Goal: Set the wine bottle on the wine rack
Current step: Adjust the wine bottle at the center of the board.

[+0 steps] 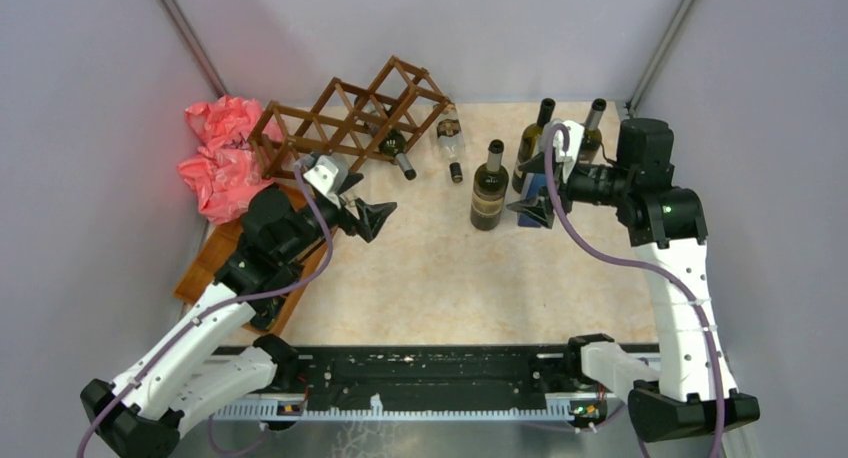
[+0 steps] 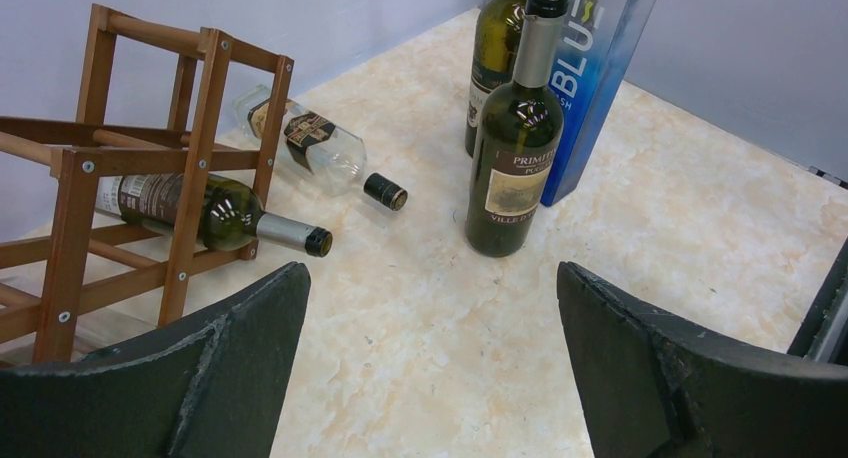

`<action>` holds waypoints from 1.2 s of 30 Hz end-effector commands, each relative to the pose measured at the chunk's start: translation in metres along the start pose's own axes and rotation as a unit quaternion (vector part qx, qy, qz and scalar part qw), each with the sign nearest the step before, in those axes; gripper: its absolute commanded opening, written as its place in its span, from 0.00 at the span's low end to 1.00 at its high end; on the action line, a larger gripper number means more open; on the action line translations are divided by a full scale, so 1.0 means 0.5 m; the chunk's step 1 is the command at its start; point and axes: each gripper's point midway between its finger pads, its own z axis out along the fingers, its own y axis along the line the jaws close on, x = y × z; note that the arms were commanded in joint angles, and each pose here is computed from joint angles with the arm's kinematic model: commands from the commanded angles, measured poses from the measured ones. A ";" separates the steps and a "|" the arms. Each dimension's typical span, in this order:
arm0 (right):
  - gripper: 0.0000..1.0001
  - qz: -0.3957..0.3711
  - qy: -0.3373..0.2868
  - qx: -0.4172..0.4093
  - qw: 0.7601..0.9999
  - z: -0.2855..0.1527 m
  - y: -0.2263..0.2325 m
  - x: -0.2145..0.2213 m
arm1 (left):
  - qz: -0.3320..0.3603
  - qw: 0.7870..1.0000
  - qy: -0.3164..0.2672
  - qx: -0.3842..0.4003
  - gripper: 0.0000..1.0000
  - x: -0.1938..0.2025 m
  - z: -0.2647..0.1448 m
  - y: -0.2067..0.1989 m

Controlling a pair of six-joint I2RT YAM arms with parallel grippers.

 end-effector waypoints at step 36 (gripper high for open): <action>0.73 0.040 0.027 0.116 0.992 0.001 -0.142 -0.028 | 0.015 1.000 -0.015 -0.001 0.99 -0.016 -0.007 0.003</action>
